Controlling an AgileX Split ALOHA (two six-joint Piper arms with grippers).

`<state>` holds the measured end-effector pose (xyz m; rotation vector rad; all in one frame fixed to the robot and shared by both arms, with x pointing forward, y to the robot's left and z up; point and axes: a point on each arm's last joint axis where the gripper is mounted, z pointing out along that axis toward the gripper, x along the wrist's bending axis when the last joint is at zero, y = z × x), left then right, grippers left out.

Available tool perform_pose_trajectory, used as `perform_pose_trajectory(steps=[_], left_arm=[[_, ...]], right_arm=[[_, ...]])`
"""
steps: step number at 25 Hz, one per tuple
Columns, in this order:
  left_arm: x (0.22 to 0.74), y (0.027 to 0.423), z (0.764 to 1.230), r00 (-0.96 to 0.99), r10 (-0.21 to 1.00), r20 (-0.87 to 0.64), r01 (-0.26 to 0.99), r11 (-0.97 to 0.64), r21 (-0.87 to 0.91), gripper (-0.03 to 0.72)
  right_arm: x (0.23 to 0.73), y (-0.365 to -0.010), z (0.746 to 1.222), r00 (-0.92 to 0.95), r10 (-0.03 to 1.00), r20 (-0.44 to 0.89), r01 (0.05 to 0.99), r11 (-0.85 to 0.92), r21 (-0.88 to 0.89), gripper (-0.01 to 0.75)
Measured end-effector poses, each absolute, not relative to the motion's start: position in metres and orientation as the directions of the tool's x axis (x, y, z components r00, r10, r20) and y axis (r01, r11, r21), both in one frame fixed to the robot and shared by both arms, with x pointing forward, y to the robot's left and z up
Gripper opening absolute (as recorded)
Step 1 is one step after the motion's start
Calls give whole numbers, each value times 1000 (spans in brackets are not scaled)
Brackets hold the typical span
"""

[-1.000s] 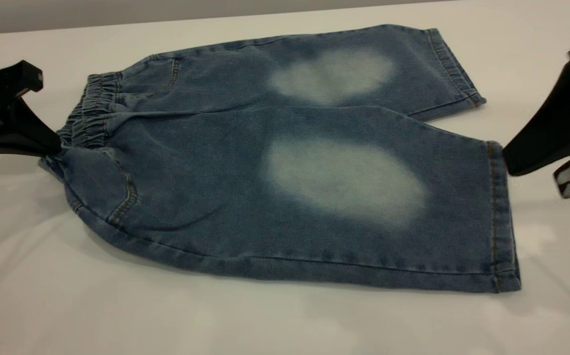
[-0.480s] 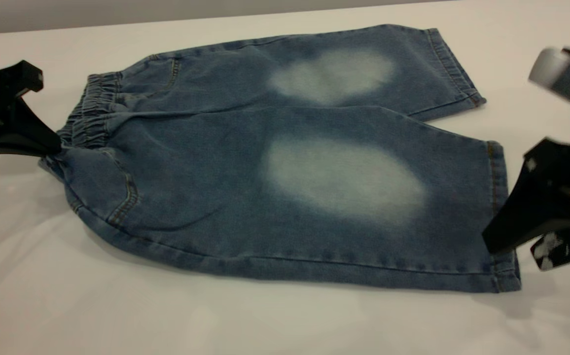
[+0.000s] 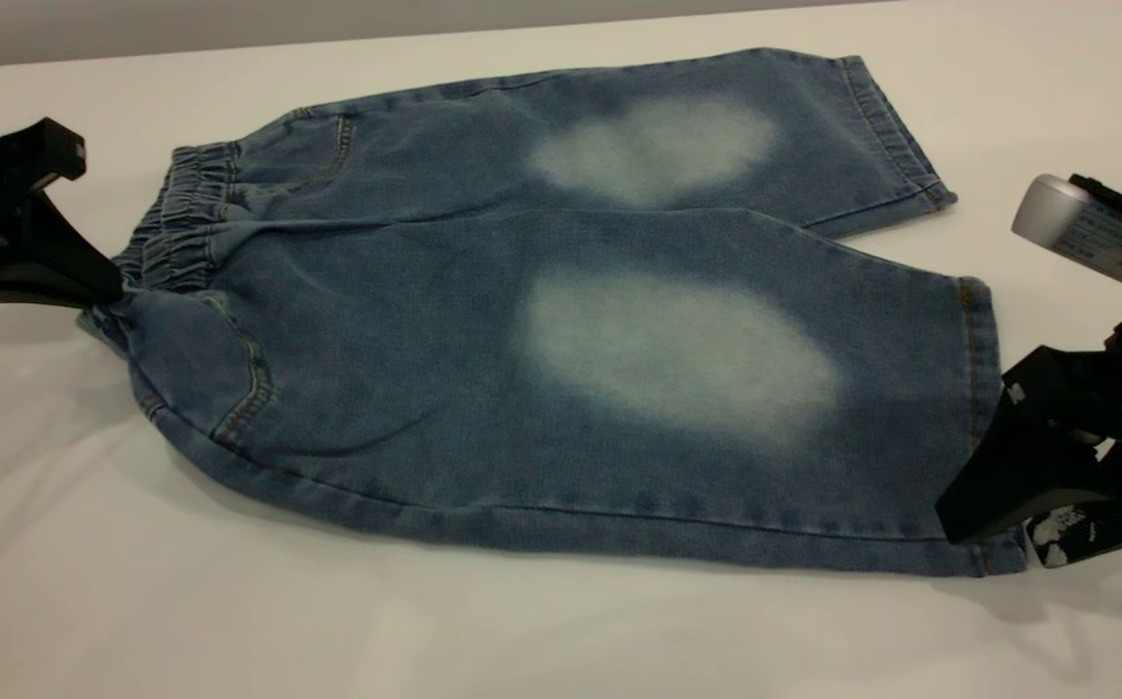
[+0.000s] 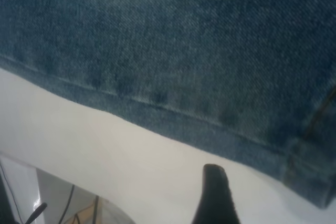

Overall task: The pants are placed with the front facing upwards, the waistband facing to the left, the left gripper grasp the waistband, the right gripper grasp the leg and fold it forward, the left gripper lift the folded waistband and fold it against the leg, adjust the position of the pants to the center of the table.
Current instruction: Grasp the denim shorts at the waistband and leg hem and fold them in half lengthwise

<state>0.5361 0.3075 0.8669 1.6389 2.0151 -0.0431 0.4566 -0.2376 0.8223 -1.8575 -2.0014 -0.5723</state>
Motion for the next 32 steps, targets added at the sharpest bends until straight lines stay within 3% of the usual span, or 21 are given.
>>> perform_pose_trajectory(steps=[14, 24, 32], left_arm=[[536, 307, 867, -118, 898, -423, 917, 262, 301, 38], [536, 307, 867, -118, 898, -425, 917, 263, 301, 38], [536, 307, 867, -118, 897, -425, 917, 263, 301, 38]], right_arm=[[458, -237, 817, -106, 848, 520, 994, 74, 83, 437], [462, -227, 824, -128, 768, 628, 989, 52, 138, 437], [464, -232, 819, -112, 817, 565, 989, 34, 146, 437]])
